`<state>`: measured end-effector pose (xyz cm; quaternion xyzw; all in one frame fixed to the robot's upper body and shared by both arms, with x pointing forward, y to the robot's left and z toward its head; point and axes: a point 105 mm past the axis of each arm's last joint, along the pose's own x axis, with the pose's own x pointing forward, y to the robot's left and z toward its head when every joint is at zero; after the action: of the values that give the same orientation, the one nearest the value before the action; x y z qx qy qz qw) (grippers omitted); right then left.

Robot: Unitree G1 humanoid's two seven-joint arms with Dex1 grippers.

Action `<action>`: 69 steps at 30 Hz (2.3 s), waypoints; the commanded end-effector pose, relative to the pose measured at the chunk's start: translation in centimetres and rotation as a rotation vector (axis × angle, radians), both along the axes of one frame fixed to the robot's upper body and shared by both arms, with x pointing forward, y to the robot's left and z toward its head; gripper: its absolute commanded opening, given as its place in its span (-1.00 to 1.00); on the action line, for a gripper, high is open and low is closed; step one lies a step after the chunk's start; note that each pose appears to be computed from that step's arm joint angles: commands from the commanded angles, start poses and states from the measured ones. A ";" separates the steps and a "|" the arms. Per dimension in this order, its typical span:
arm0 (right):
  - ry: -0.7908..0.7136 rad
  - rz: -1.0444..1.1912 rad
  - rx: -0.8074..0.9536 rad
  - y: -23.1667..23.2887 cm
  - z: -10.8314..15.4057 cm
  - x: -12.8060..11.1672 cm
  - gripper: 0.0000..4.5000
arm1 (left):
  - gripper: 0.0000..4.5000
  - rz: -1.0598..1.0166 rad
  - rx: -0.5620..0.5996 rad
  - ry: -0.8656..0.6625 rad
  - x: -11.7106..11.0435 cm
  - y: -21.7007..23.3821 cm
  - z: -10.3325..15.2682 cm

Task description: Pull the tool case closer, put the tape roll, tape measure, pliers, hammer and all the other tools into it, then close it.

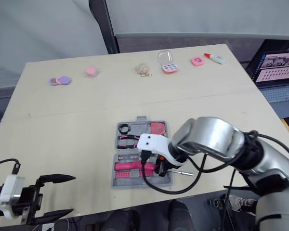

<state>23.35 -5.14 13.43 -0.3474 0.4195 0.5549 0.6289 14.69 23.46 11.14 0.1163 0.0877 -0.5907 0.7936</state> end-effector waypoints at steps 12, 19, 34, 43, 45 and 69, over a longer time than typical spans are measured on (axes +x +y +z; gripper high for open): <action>0.018 0.088 -0.061 4.8 -1.9 -0.1 -0.84 | 1.00 -0.004 0.042 -0.032 -1.0 1.0 -0.2; 0.007 0.112 -0.055 6.8 -2.7 -0.4 -0.84 | 1.00 -0.009 0.062 -0.085 -1.3 1.2 -0.1; -0.016 0.176 -0.107 7.6 -4.5 -0.4 -0.84 | 1.00 0.091 0.042 -0.115 -1.3 2.4 -0.3; -0.024 0.204 -0.119 8.1 -4.8 -0.5 -0.84 | 1.00 0.094 0.039 -0.115 -1.4 1.9 -0.7; -0.023 0.209 -0.118 8.3 -4.7 -0.6 -0.84 | 1.00 0.095 0.040 -0.114 -1.5 1.9 -0.7; -0.009 0.243 -0.137 9.1 -4.9 -1.6 -0.84 | 1.00 0.099 0.033 -0.107 -1.6 1.1 -0.9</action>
<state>22.18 3.44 8.06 -0.4339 0.4176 0.5858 0.5424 13.40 24.94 10.10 0.1515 0.0624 -0.5385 0.8266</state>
